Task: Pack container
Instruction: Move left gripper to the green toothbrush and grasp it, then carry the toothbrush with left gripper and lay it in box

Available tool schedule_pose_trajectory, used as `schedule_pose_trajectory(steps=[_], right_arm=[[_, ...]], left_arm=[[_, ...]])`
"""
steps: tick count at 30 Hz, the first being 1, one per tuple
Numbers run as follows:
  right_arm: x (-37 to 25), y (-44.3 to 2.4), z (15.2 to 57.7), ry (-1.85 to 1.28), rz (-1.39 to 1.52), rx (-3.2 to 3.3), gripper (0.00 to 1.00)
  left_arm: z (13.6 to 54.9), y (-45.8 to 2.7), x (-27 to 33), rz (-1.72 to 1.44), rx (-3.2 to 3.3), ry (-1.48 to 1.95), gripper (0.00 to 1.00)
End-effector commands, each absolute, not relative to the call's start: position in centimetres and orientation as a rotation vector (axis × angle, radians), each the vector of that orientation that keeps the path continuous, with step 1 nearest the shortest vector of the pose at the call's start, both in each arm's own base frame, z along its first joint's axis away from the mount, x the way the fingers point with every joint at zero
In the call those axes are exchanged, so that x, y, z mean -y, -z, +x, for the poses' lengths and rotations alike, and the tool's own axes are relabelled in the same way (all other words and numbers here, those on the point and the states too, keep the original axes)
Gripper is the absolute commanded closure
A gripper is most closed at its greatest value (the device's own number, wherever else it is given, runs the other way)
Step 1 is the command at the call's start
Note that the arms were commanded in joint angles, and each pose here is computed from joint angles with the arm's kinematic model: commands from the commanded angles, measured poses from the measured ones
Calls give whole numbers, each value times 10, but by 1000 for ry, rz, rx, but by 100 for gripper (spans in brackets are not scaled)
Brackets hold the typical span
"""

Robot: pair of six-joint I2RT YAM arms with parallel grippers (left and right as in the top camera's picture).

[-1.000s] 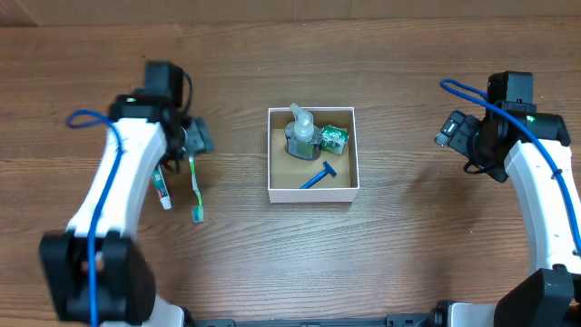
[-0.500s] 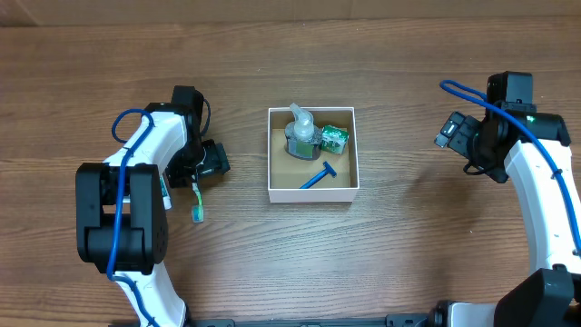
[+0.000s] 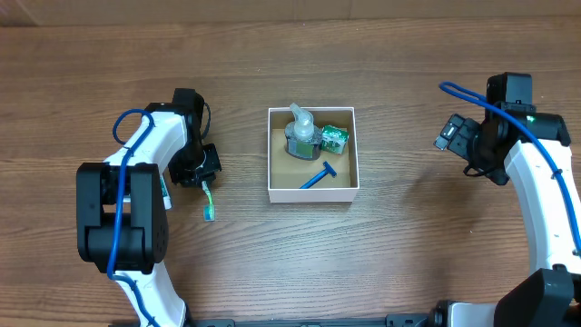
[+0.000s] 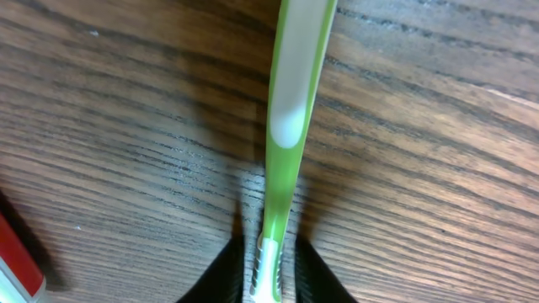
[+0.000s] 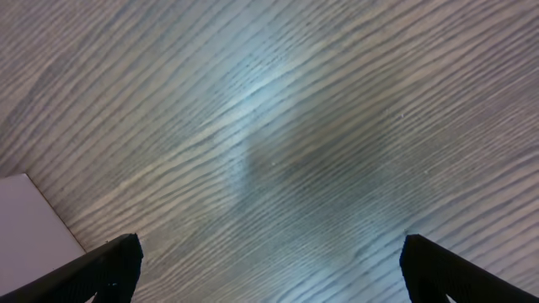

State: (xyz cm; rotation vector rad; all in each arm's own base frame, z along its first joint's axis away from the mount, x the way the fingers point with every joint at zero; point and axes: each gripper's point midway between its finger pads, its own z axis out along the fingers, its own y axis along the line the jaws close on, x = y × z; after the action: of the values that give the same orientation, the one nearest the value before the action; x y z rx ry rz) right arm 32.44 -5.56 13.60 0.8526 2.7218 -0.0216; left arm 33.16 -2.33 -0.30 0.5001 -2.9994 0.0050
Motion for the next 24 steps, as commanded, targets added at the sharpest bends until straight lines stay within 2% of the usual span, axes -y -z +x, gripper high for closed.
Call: schedule_pose_trajectory(steps=[1, 3, 10, 12, 14, 16, 18, 20, 24], right_arm=[[57, -139, 323, 25, 846, -2717, 0], [57, -139, 323, 25, 846, -2717, 0], [57, -139, 323, 25, 846, -2717, 0], [57, -139, 323, 25, 847, -2717, 0], [57, -139, 323, 25, 846, -2717, 0], [57, -139, 324, 24, 845, -2713, 0], [57, -139, 324, 24, 845, -2713, 0], [57, -139, 325, 24, 845, -2711, 0], [57, -139, 324, 23, 846, -2713, 0]], left_arm=[[324, 18, 30, 484, 2945, -40, 87], [324, 18, 30, 485, 2945, -40, 96], [336, 6, 31, 490, 2987, -58, 96], [352, -23, 36, 485, 3064, -101, 96], [379, -93, 53, 370, 3288, -186, 96], [392, -165, 84, 74, 3532, -245, 96], [385, -221, 131, -394, 3700, -293, 96], [370, -246, 171, -847, 3719, -255, 96], [345, -250, 232, -1426, 3578, -254, 96]])
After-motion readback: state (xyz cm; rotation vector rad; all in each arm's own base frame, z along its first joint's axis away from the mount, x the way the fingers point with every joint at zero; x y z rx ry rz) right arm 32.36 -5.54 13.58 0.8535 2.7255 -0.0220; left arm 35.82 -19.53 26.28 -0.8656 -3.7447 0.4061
